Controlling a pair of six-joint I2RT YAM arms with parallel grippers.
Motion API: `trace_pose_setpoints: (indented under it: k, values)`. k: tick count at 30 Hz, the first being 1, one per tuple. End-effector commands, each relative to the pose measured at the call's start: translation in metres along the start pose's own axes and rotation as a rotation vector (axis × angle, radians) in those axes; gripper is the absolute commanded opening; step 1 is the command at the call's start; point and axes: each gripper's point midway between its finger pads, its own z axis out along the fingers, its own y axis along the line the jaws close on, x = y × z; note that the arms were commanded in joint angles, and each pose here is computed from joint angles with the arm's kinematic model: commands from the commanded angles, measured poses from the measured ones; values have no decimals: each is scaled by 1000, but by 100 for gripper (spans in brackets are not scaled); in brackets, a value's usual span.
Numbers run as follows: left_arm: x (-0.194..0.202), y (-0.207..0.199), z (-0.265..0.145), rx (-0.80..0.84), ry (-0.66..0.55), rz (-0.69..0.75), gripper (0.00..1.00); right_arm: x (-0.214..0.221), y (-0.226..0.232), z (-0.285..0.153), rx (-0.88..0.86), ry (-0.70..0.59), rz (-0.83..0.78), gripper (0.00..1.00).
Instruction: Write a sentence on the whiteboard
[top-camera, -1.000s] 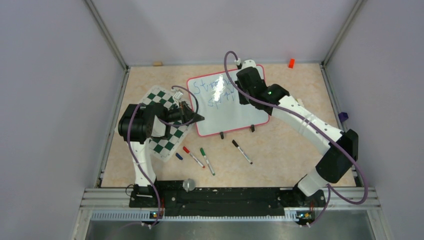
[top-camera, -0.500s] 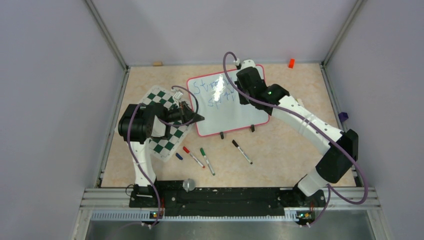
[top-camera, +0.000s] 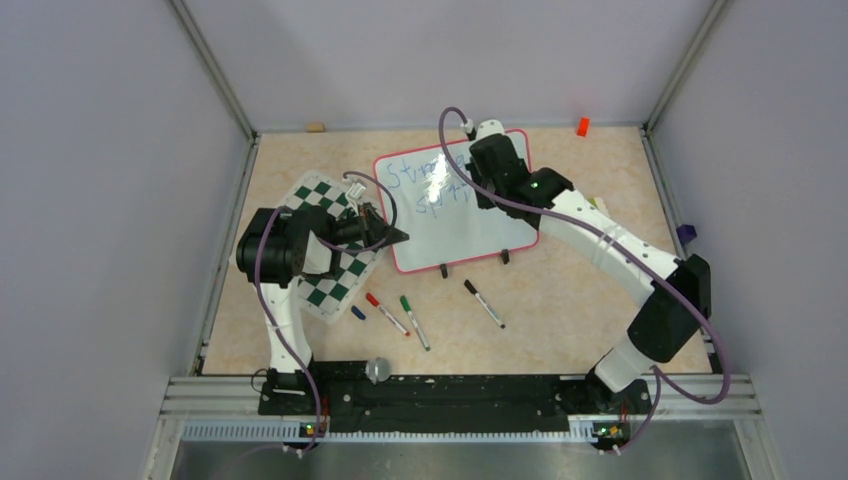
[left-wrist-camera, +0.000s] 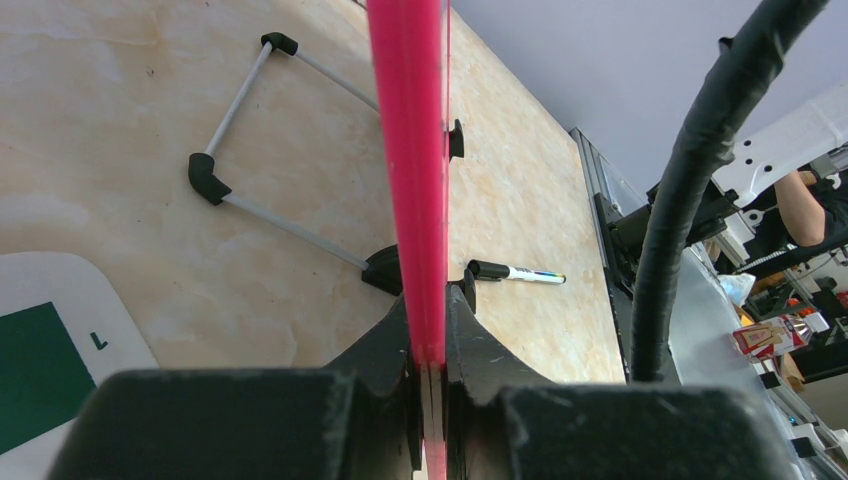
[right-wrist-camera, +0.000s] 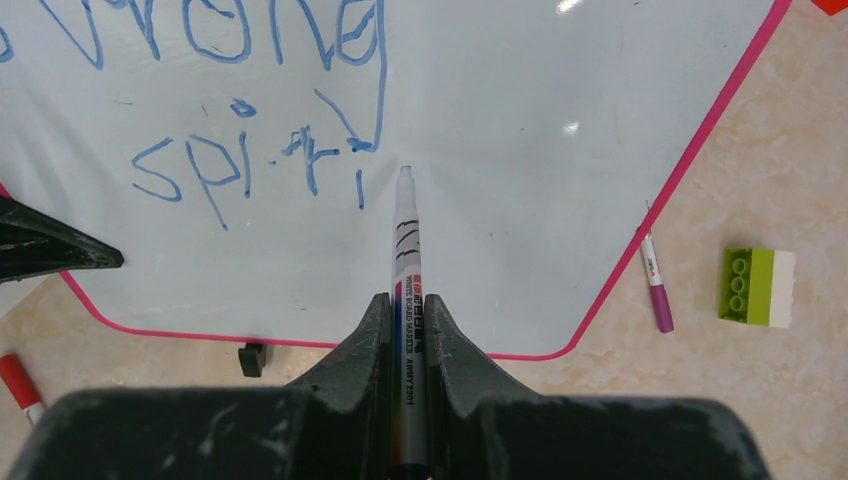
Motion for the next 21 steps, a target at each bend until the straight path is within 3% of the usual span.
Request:
trace_pose_setpoints:
  k: [1,21]
  values:
    - [-27,7,-7,-46,-92,183,0,-19,3,3,-15,-42,8,0]
    - [-27,7,-7,-43,-90,189,0,-9,5,20,7,-6,-1,0]
